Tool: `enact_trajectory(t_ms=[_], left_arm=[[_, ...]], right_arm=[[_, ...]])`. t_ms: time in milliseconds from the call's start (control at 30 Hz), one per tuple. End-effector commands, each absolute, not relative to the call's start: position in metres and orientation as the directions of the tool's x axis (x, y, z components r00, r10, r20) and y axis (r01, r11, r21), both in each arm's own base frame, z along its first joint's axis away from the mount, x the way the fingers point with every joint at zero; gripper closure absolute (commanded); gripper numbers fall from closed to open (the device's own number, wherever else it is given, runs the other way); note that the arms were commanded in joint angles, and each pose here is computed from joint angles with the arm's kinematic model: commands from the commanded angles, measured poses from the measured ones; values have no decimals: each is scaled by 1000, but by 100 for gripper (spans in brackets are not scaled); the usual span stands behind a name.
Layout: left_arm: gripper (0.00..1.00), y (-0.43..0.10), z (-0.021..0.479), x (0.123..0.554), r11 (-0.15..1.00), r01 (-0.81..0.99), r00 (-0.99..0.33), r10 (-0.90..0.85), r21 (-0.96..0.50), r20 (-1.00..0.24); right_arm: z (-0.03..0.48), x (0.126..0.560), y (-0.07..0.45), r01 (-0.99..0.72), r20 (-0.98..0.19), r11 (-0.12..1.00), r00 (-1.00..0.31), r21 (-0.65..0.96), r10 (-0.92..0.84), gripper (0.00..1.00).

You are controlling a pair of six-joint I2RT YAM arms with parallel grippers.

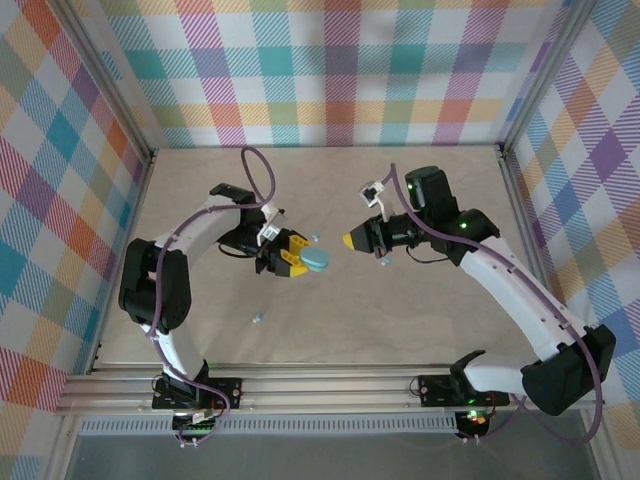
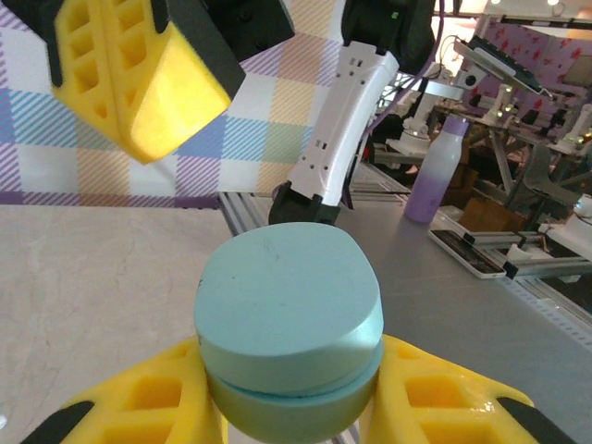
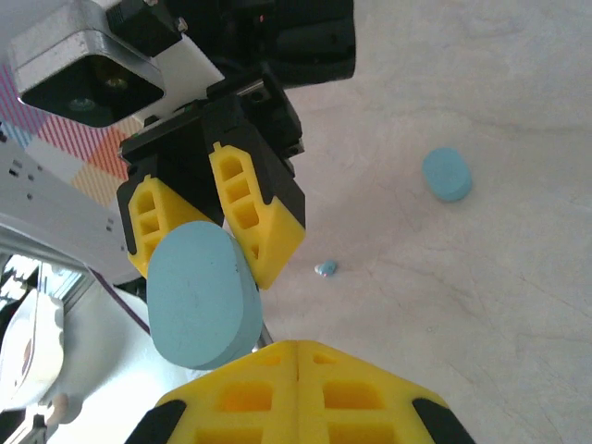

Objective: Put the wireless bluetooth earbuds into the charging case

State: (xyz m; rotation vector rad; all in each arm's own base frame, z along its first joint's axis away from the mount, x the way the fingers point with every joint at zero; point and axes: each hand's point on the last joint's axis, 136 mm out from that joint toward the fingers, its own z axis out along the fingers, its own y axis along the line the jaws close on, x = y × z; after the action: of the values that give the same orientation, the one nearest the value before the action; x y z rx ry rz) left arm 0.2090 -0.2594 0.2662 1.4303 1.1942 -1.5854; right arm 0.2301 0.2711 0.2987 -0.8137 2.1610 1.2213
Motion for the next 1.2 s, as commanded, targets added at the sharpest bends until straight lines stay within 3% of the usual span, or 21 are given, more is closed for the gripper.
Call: enact_trajectory(t_ms=[0, 133, 233, 367, 500, 867, 1167], left_arm=[[95, -256, 288, 218, -284, 911, -302, 34, -299, -953], [94, -254, 289, 222, -276, 909, -315, 35, -312, -949], [95, -253, 290, 226, -269, 905, -331, 37, -329, -943], [95, -251, 293, 231, -257, 898, -359, 42, -357, -932], [95, -248, 298, 238, -241, 888, -394, 44, -392, -918], [95, -239, 319, 268, -195, 813, -548, 62, -548, -834], [94, -227, 327, 287, -77, 753, -619, 253, -653, -744]], right_arm=[[304, 219, 281, -708, -695, 400, -689, 582, -207, 99], [297, 187, 306, -759, -711, 347, -645, 551, -280, 90], [285, 184, 314, -753, -701, 364, -651, 548, -291, 64], [281, 204, 307, -730, -730, 466, -645, 500, -226, 46], [280, 232, 287, -650, -753, 631, -640, 424, -152, 44], [294, 241, 297, -656, -763, 624, -630, 425, -143, 44], [311, 262, 302, -653, -785, 665, -598, 363, -159, 43]])
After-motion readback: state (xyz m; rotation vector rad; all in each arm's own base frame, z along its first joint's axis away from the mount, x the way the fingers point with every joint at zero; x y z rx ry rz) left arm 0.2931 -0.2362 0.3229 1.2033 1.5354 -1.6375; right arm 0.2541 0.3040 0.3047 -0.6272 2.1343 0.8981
